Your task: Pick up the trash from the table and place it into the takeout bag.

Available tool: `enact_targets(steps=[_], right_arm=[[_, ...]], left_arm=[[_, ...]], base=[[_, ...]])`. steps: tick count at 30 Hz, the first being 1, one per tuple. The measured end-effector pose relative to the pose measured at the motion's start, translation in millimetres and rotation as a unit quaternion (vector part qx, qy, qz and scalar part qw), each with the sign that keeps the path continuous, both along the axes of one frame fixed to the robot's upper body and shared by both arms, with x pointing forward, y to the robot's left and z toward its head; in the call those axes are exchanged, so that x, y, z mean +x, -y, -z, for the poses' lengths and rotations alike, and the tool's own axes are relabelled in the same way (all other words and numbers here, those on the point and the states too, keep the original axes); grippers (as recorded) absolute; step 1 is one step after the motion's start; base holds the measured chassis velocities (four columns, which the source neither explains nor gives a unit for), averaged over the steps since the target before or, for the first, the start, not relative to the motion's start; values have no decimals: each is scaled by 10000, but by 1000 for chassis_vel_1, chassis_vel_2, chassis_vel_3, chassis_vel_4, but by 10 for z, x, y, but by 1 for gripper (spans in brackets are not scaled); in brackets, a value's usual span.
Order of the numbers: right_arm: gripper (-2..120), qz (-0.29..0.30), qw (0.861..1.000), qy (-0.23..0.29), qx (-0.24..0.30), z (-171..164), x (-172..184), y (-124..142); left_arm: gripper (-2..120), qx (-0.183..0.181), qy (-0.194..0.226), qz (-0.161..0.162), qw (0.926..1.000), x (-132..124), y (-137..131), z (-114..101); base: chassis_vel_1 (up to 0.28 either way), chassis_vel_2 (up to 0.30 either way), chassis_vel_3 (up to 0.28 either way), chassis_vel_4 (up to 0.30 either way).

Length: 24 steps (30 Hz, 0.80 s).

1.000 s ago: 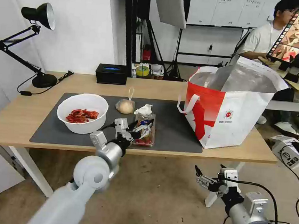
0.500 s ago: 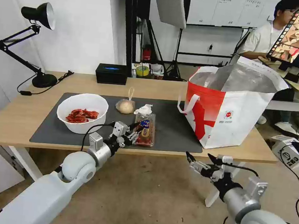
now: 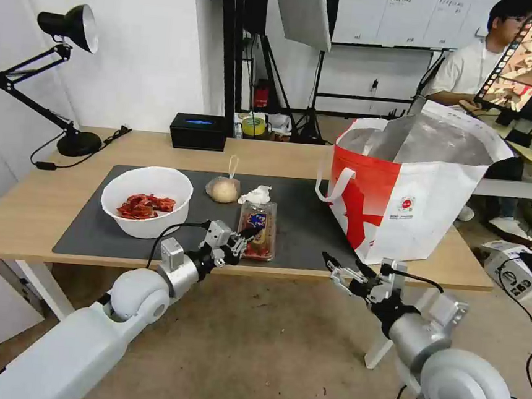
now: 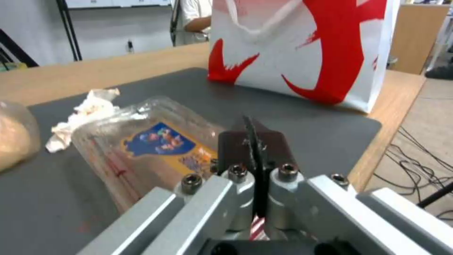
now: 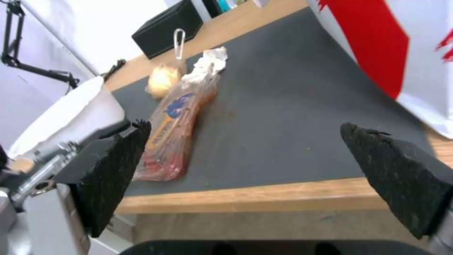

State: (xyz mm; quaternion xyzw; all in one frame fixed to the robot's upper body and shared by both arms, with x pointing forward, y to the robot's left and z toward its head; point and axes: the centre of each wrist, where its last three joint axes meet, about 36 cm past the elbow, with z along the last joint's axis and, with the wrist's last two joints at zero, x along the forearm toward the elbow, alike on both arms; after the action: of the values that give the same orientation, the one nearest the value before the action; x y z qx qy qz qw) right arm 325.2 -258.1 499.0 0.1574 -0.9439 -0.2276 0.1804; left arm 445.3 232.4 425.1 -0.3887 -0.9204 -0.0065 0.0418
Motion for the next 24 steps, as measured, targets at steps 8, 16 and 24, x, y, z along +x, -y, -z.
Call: enact_targets(steps=[8, 16, 24], right_arm=[[100, -55, 9993, -55, 372, 8, 142, -23], [100, -59, 9934, -338, 1099, -10, 413, -98], [100, -75, 9859, -749, 1496, -104, 802, -226]], left_arm=[[0, 75, -88, 31, 9999, 24, -17, 148], [0, 147, -161, -12, 9998, -17, -59, 262], [0, 127, -158, -66, 9998, -54, -89, 261]], base=[[0, 0, 0, 0], [0, 0, 0, 0], [0, 0, 0, 0]])
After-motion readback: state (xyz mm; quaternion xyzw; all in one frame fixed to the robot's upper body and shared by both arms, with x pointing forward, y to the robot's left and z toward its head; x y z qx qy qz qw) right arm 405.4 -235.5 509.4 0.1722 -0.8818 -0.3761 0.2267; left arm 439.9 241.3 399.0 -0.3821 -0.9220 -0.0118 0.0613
